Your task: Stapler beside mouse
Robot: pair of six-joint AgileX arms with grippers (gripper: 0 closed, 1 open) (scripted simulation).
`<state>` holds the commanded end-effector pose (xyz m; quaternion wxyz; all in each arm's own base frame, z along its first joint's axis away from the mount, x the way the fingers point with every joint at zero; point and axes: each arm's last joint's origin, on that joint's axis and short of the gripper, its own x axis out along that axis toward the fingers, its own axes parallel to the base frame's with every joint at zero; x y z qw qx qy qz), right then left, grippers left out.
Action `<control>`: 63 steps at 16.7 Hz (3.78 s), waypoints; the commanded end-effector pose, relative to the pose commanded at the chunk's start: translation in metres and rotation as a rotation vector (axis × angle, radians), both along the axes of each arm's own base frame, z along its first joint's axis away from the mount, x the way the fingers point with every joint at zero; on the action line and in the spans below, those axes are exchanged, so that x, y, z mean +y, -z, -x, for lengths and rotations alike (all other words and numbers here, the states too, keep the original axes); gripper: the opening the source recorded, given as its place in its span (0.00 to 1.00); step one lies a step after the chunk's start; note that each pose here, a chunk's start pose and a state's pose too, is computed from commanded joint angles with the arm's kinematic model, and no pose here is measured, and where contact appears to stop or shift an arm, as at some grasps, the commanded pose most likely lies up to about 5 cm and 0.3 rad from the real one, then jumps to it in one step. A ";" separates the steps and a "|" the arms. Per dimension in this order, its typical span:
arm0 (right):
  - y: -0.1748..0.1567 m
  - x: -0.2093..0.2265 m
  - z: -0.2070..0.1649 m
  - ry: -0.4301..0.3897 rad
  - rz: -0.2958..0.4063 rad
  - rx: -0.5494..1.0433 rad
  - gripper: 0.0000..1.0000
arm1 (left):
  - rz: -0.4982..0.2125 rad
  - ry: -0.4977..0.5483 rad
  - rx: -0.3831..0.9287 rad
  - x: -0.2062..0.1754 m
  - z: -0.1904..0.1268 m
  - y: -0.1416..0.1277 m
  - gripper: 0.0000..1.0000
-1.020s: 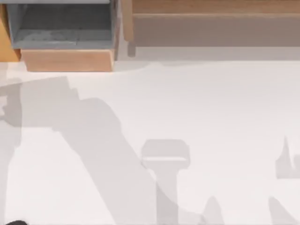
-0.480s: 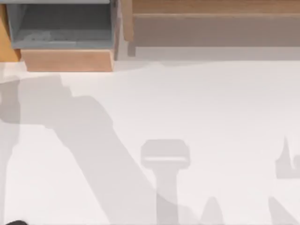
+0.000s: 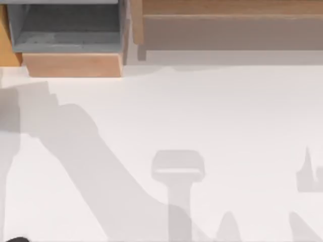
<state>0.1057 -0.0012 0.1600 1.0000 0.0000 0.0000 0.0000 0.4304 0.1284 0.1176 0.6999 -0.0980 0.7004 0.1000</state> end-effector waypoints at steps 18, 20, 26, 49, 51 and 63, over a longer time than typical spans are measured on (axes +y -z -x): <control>0.000 0.000 0.000 0.000 0.000 0.000 1.00 | 0.000 0.000 0.000 0.000 0.000 0.000 0.00; 0.000 0.000 0.000 0.000 0.000 0.000 1.00 | 0.000 0.000 0.000 0.000 0.000 0.000 0.00; 0.000 0.000 0.000 0.000 0.000 0.000 1.00 | 0.002 0.003 0.002 -0.001 0.000 -0.010 0.00; 0.000 0.000 0.000 0.000 0.000 0.000 1.00 | 0.031 0.125 0.082 -0.074 0.055 -0.047 0.00; 0.000 0.000 0.000 0.000 0.000 0.000 1.00 | 0.037 0.157 0.115 -0.092 0.072 -0.047 0.00; 0.000 0.000 0.000 0.000 0.000 0.000 1.00 | 0.001 0.303 0.022 -0.150 0.131 -0.056 0.00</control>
